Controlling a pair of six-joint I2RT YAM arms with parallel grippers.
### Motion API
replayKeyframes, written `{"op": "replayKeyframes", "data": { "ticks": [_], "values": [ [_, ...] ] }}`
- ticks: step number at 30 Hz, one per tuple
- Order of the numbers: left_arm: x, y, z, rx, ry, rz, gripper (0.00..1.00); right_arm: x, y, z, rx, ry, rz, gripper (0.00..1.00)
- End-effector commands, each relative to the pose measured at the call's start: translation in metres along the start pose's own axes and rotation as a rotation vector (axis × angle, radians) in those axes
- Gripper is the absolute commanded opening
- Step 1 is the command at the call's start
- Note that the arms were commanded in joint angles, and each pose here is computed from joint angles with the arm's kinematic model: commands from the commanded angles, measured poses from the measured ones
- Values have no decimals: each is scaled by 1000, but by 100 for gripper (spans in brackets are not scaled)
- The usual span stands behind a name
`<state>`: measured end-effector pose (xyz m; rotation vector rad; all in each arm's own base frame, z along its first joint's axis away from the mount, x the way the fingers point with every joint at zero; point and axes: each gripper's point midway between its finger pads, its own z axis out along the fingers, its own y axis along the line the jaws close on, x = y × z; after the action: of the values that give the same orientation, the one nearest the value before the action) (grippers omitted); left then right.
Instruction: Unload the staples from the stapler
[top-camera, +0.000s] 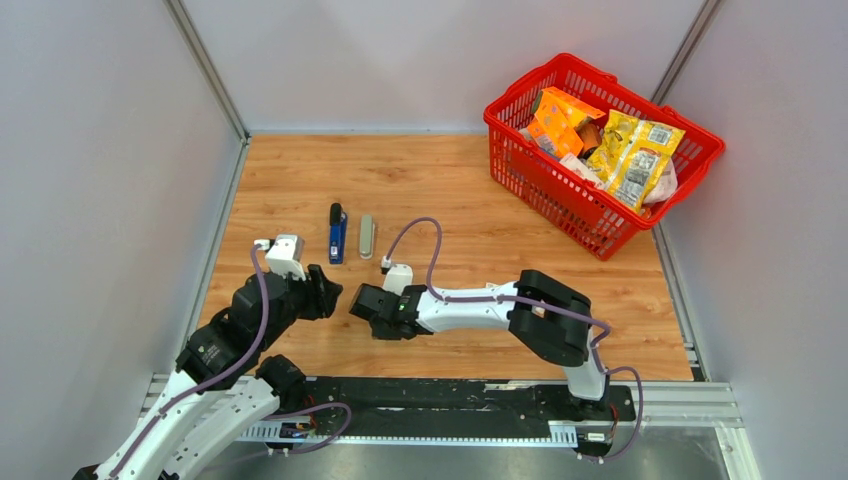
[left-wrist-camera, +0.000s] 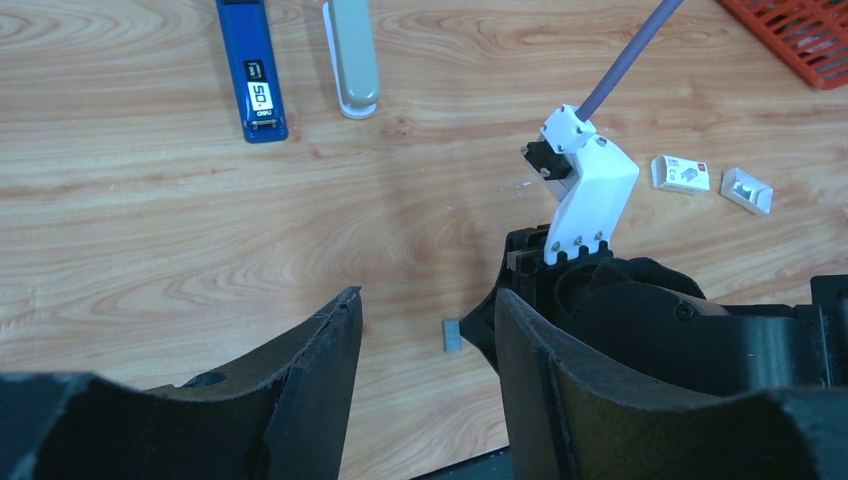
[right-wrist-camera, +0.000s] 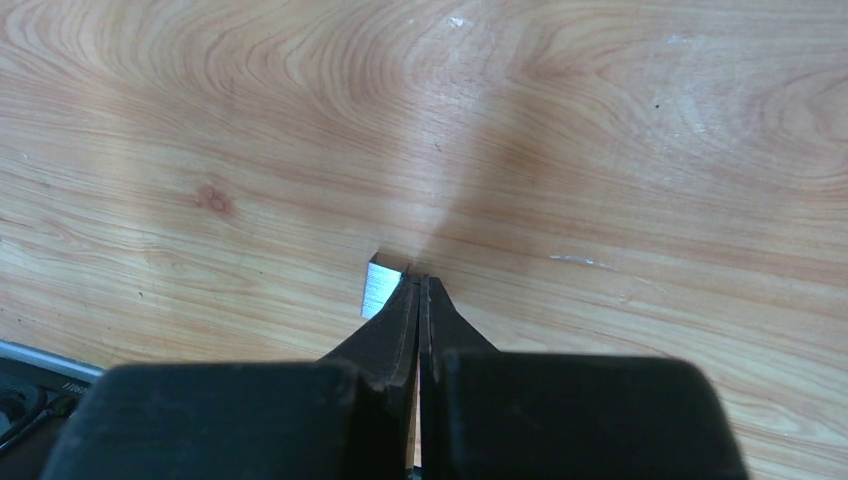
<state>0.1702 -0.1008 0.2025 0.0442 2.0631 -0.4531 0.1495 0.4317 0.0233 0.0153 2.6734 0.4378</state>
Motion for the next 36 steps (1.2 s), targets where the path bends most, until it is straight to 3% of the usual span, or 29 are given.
{"op": "replayKeyframes", "data": {
  "ticks": [1,6,14,36],
  "values": [
    [-14,-4,-5,13,-41,-9,59,-15,9,0,-5,-53,-4,1],
    [-15,-5,-7,17,-44,-9,59,-19,8,-11,-10,-68,6,9],
    [-21,-5,-13,25,-66,-10,59,-14,16,-19,-17,-61,-2,37],
    [-28,-3,-27,38,-111,-7,61,-14,36,-18,2,-97,-49,40]
  ]
}}
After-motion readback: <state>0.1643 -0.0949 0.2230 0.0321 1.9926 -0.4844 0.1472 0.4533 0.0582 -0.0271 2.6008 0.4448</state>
